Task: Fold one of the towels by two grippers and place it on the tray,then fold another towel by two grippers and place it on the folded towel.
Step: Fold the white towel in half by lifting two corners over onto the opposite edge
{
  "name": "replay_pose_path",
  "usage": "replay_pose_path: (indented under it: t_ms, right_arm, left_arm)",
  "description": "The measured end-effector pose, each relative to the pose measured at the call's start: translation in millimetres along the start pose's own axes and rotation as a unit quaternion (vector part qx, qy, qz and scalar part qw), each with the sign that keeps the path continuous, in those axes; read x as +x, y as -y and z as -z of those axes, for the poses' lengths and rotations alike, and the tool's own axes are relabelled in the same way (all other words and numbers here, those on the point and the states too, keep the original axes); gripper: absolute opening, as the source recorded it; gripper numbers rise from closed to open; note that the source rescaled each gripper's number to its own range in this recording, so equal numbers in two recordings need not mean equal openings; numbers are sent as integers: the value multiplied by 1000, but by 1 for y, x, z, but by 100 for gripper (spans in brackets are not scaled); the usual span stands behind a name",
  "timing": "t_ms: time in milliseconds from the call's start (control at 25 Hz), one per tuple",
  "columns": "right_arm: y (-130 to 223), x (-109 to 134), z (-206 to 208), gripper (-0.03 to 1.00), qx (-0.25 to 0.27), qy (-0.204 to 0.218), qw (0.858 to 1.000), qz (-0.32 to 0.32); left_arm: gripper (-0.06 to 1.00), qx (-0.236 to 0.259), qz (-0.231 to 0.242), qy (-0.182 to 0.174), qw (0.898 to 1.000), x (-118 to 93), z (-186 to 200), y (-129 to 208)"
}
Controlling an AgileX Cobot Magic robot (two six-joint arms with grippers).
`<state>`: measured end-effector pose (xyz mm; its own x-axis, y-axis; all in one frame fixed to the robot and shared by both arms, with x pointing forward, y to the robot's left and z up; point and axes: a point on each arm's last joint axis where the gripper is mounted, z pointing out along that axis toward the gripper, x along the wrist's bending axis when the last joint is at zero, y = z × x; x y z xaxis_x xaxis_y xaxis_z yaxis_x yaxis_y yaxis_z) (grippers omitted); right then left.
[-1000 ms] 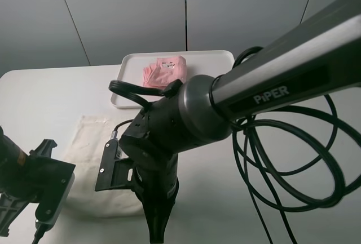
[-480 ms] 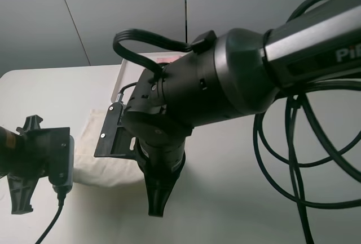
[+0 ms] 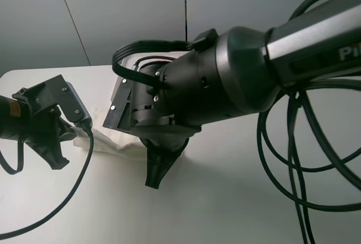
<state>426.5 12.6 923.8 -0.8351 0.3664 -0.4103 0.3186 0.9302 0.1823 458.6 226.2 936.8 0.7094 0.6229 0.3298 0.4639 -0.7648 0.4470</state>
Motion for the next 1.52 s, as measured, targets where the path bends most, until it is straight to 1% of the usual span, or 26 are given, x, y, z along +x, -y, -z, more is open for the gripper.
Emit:
replay_pose_path:
  t_ms: [80, 200, 320, 440, 560, 800, 1120, 1280, 1320, 1400, 1440, 1520]
  right_arm:
    - [0, -8, -3, 0, -7, 5, 1000, -26]
    - [1, -23, -9, 0, -13, 6, 997, -70]
    - [4, -40, -16, 0, -18, 7, 995, -101]
    - [3, -49, -20, 0, -36, 1, 992, -118]
    - [2, -56, -23, 0, -53, -6, 990, -132]
    - [3, -65, -26, 0, -68, -10, 986, -152]
    - [10, -85, -45, 0, -71, -15, 976, -205]
    - [12, -90, -53, 1, -75, -19, 972, -224]
    - [13, -91, -55, 2, -78, -20, 970, -229]
    - [13, -93, -59, 9, -84, -25, 967, -239]
    - [14, -93, -60, 15, -82, -25, 965, -246]
    - [15, -94, -63, 29, -81, -27, 963, -256]
  left_arm:
    - [1, -7, 6, -3, 1000, 1, 0, -2]
    - [1, -3, 17, -3, 1000, 2, -3, 0]
    - [1, 14, 75, -7, 997, 11, -12, 6]
    - [1, 15, 104, -16, 994, 22, -19, 5]
    - [1, 12, 114, -21, 993, 30, -23, 1]
    - [1, 32, 132, -8, 991, 34, -45, -2]
    - [1, 7, 151, -21, 988, 48, -59, -19]
    - [1, 11, 160, -19, 987, 52, -68, -23]
    - [1, 12, 161, -18, 987, 53, -69, -24]
    - [2, 16, 162, -17, 987, 53, -70, -24]
    - [4, 17, 163, -16, 986, 53, -70, -24]
    - [12, 18, 169, -16, 985, 53, -70, -23]
